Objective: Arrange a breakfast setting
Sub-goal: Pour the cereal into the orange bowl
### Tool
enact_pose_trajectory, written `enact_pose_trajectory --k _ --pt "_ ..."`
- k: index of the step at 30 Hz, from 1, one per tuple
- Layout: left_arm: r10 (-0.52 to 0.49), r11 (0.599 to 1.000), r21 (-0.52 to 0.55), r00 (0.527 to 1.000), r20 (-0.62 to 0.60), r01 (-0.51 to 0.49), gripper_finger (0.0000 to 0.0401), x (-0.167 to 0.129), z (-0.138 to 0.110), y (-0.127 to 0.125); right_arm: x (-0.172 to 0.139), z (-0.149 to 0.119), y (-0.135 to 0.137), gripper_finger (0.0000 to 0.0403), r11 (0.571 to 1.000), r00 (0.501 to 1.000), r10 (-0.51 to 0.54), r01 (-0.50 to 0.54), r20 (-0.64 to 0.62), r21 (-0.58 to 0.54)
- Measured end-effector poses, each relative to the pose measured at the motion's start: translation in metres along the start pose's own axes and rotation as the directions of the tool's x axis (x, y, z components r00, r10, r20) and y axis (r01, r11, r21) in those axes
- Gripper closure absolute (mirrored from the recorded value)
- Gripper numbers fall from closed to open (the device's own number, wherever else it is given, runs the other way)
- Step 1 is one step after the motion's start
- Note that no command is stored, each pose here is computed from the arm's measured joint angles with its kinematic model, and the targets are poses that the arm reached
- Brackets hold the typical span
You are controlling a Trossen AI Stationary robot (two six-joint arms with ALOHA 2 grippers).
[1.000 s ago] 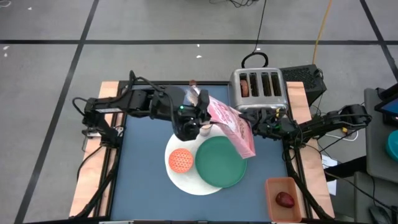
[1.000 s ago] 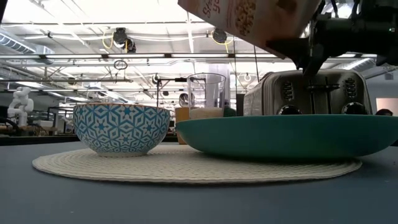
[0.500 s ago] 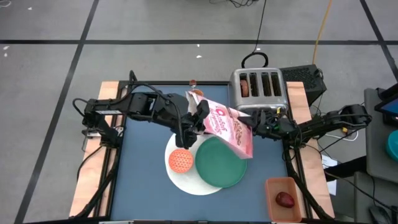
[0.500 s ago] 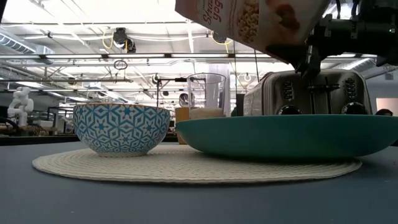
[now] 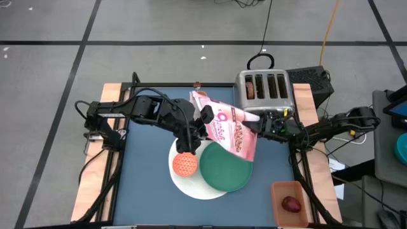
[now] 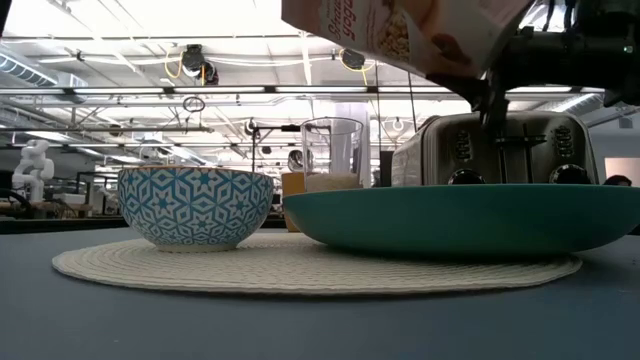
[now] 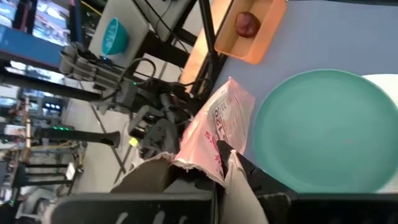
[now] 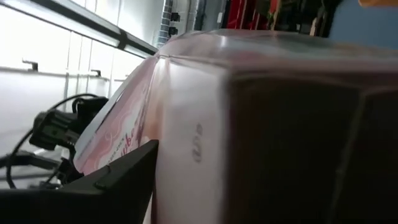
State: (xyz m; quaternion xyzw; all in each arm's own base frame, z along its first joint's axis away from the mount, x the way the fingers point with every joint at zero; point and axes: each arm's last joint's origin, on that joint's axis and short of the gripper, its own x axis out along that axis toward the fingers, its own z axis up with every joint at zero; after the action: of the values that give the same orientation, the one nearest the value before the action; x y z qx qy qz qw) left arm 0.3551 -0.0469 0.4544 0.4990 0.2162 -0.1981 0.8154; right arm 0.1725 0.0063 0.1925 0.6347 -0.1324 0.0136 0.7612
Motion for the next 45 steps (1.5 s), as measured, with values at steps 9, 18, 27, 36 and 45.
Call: enact_pose_trajectory --k 9,18,27,36,45 --pt "-0.019 0.995 -0.098 1.0 -0.015 0.018 0.04 0.001 -0.001 -0.002 0.0 0.0 0.001 0.0107 0.992 1.0 0.002 -0.002 0.002 -0.127" --pt "-0.005 0.951 -0.308 0.999 -0.033 -0.006 0.0361 0.001 -0.002 -0.001 0.0 0.001 0.001 0.0113 0.983 1.0 0.004 0.0 0.023 -0.184" --pt "-0.011 0.903 -0.43 0.999 -0.037 -0.006 0.0293 0.001 -0.002 -0.002 0.0 0.001 0.003 0.0113 0.971 0.999 0.03 -0.022 0.029 -0.237" --pt "-0.093 0.888 -0.457 0.993 -0.079 0.046 0.0288 -0.001 -0.001 -0.013 0.001 0.004 0.002 0.0113 0.953 0.999 0.021 -0.005 0.05 -0.303" --pt "-0.149 0.802 -0.594 0.983 -0.111 0.055 0.0288 -0.041 0.001 -0.008 0.0 0.004 0.003 0.0113 0.948 0.998 0.025 -0.008 0.05 -0.318"
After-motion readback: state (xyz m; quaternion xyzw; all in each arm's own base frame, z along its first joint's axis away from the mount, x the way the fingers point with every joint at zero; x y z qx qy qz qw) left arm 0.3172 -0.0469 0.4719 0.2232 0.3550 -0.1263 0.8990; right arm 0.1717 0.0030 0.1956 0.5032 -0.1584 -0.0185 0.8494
